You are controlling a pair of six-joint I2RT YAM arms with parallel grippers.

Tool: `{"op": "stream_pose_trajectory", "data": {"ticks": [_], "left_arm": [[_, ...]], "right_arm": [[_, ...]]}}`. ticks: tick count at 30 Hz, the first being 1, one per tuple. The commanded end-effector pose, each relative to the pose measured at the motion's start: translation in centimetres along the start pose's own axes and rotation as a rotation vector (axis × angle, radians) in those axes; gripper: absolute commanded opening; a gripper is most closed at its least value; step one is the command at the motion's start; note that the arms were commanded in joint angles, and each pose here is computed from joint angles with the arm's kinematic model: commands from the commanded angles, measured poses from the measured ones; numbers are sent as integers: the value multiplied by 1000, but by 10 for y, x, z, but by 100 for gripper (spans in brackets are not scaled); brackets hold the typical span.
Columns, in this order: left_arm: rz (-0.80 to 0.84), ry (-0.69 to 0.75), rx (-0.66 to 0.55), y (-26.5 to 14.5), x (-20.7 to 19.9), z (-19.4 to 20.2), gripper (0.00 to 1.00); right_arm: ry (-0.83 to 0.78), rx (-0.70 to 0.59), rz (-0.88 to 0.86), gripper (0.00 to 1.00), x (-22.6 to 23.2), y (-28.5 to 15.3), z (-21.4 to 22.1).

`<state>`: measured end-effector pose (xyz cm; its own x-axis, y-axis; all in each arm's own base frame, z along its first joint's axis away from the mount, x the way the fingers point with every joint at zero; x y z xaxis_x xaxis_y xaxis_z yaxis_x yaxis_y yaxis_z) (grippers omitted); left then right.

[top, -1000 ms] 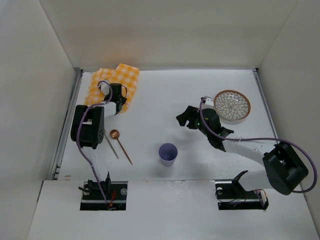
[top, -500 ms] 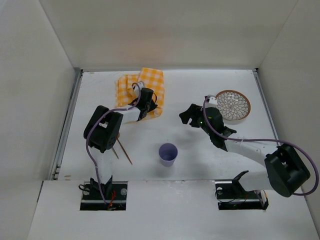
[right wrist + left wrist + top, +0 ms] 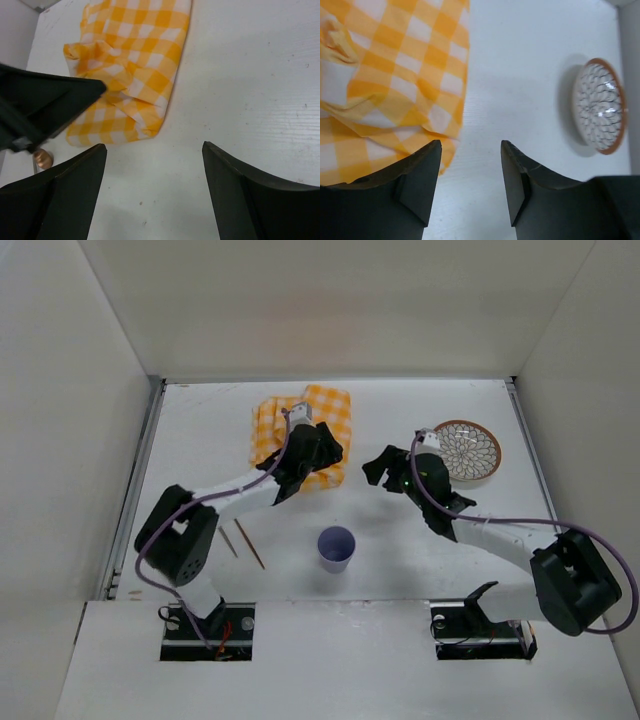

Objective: Set the dinner table for one person

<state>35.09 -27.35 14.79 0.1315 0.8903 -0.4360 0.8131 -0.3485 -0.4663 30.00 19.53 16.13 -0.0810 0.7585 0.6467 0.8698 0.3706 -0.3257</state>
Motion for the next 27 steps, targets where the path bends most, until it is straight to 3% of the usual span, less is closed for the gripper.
{"op": "stream_pose_trajectory", "data": {"ticks": [1, 4, 6, 10, 12, 14, 17, 19, 27], "left_arm": [[74, -16, -146, -44, -12, -45, 50], [108, -34, -217, -80, -4, -52, 52], [84, -62, -264, -100, 15, -52, 52], [-28, -142, -292, -119, 67, -36, 53], [-74, -172, -278, -121, 89, -25, 52], [-127, -211, -250, -121, 112, -13, 52], [-176, -253, -220, -121, 134, 1, 52], [-185, -278, -214, -122, 141, 6, 52], [-205, -295, -178, -115, 155, 16, 53]], "right_arm": [[-1, -74, -62, 83, 11, -2, -18], [-2, -52, -85, 83, 19, 3, -16], [-5, -39, -98, 77, 26, 9, -18], [-77, 35, -150, 35, 55, 30, -13], [-126, 69, -153, 32, 67, 45, -11], [-181, 98, -137, 37, 76, 63, -10], [-242, 124, -108, 67, 86, 92, -11], [-280, 142, -101, 77, 93, 111, -8], [-322, 201, -120, 78, 127, 154, 16]]}}
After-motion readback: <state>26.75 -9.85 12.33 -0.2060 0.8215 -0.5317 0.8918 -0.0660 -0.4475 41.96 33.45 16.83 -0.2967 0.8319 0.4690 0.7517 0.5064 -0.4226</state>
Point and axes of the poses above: each gripper's point midway between its finger pads, its own y axis out along the fingers, its own x axis along the line the jaws close on, z = x × y, the point moved 5 cm from there along -y, back along the fingers, and after that the axes turned 8 degrees about y, right-handed, at the moved point
